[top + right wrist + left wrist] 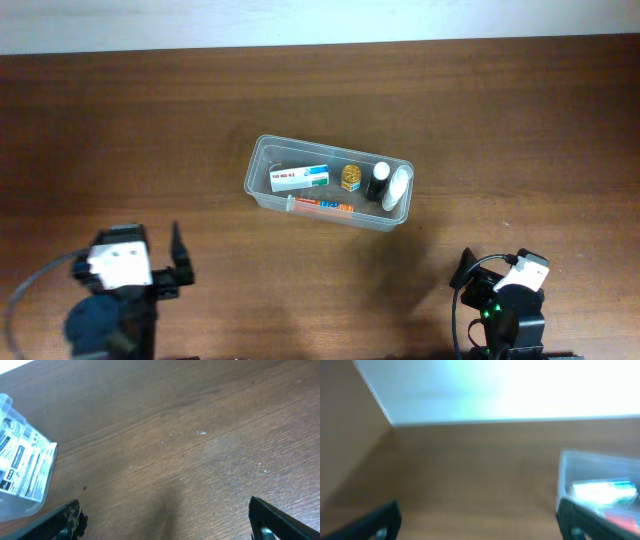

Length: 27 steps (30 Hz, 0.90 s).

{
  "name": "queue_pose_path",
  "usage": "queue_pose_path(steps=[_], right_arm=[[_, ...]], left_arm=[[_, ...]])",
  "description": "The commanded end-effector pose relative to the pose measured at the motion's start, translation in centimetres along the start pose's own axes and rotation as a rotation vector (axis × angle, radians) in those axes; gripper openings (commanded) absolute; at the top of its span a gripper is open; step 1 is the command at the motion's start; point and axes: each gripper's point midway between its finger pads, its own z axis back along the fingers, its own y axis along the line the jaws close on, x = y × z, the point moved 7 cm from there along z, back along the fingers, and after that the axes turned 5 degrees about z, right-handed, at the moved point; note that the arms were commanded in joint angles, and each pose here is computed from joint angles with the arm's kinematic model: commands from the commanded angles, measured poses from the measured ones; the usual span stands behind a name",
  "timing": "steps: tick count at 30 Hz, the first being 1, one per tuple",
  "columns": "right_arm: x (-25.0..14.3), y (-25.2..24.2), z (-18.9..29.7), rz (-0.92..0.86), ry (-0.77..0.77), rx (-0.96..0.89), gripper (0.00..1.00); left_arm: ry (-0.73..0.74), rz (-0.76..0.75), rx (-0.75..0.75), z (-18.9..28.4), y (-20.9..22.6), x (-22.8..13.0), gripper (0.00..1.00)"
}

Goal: Pack container

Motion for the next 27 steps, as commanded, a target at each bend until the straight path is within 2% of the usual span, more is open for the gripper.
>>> queue_pose_path(steps=[1,8,17,27], right_arm=[[-0.1,-0.1,-0.1,0.003,-0.006,-0.005,0.98],[-0.1,-0.1,-0.1,0.003,-0.006,-0.005,0.98],[-0.1,-0.1,-0.1,0.003,-0.006,-0.005,0.98],[-0.1,-0.1,-0.1,0.003,-0.006,-0.005,0.98]], left_arm=[[0.007,0.004,-0.123,-1.3,-1.4,-3.5,1.00],[0.023,-0.013,-0.196,-2.4,-2.5,-8.6,1.00],[0.055,-0.015,-0.206,-3.8,-2.8,-12.8,1.00],[0.042,-0.016,-0.206,-4.1,-2.8,-12.9,1.00]])
